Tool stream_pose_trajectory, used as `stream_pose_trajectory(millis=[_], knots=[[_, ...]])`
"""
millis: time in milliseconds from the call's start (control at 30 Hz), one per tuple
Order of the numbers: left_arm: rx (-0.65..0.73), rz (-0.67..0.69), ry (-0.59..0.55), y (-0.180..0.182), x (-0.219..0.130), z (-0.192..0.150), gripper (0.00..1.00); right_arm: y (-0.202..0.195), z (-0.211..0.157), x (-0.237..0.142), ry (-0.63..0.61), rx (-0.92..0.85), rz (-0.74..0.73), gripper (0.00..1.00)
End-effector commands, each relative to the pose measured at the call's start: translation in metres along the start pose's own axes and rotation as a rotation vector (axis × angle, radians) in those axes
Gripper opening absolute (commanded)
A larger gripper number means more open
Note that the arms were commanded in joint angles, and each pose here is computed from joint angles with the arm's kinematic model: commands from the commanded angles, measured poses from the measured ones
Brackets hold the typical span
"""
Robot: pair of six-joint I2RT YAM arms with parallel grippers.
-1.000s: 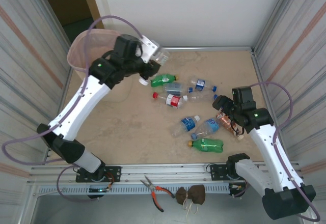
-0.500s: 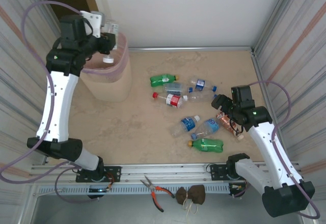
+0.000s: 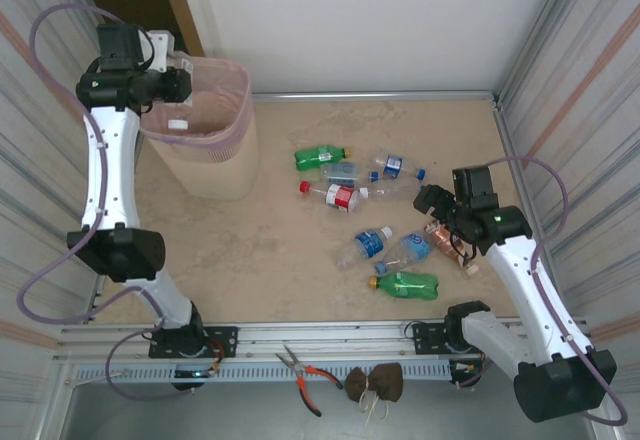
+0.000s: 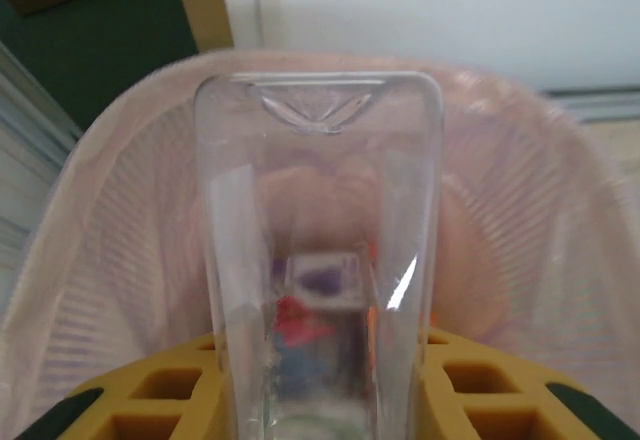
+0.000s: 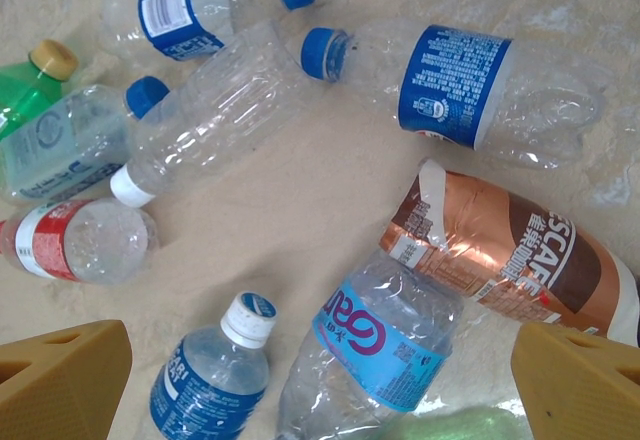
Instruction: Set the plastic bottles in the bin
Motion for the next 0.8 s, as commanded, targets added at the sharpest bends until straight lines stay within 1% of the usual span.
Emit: stream_pose_trajectory(millis=[0, 100, 200, 500, 767], knots=[[0.115, 0.098, 0.063, 0.018, 0.006, -0.008, 0.22, 0.002, 0.002, 0.002, 0.000, -0.018, 0.009, 0.97], [0.184, 0.153, 0.114, 0.028, 0.024, -0.016, 0.21, 0.004, 0.004, 0.002, 0.003, -0.022, 0.011, 0.97], [0.258, 0.181, 0.137, 0.035, 0.042, -0.022, 0.21, 0.007, 0.006, 0.002, 0.005, -0.021, 0.020, 0.97], [0.343, 0.266, 0.235, 0.053, 0.092, -0.043, 0.21, 0.009, 0.007, 0.006, 0.014, -0.022, 0.018, 0.97], [0.416, 0.278, 0.349, 0.043, 0.138, -0.078, 0.26, 0.013, 0.011, 0.006, 0.000, -0.021, 0.032, 0.97]])
Point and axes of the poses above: each hand's point on the last joint's axis, 136 mm out from that joint toward the fingers, its own x axis out along the fingers, its own y axis along the line the jaws close on, z = x × y, the point moved 3 cm from there along -x, back along the fingers
